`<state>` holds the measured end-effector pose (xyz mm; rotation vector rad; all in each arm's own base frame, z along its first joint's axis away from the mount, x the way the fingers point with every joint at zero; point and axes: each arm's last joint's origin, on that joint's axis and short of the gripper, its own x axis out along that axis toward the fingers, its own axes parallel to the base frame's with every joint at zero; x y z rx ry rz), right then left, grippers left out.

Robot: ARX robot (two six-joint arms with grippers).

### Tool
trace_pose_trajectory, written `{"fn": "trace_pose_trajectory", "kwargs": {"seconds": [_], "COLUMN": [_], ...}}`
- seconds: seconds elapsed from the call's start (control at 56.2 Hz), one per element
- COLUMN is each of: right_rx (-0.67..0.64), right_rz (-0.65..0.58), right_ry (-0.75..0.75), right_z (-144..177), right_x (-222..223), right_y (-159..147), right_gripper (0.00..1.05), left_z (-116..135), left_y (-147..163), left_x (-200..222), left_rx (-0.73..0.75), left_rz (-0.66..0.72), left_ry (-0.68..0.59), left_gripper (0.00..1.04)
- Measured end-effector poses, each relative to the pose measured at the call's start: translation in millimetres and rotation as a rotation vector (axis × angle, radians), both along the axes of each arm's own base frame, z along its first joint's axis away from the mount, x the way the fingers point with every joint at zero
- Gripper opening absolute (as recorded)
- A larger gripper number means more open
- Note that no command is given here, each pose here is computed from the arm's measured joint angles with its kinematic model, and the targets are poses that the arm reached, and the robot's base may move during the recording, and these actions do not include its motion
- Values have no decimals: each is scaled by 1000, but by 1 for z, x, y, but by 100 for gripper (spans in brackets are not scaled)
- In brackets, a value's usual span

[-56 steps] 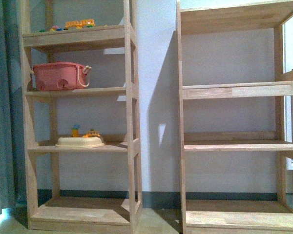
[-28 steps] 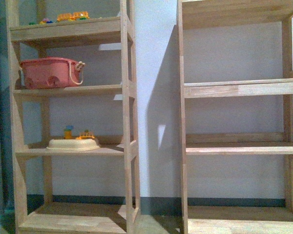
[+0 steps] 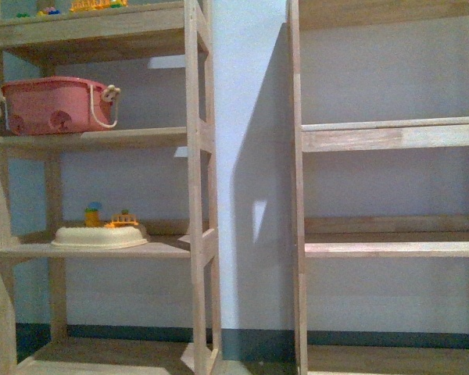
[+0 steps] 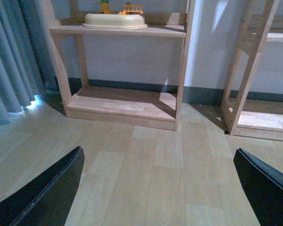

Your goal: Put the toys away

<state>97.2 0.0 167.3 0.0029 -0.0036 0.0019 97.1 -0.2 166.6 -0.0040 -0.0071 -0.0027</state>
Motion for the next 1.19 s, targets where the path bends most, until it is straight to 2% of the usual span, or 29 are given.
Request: {"fn": "trace_pose_trajectory", "kwargs": {"seconds": [1.193], "right_rx": [0], "right_rz": [0], "right_ry": [0], "right_z": [0], "right_x": [0], "right_y": [0], "right_gripper": [9], "left_z": [0], "left_y": [0], "left_x": [0], "left_rx": [0], "left_rz": [0], "left_ry": [0], "left_gripper": [99]}}
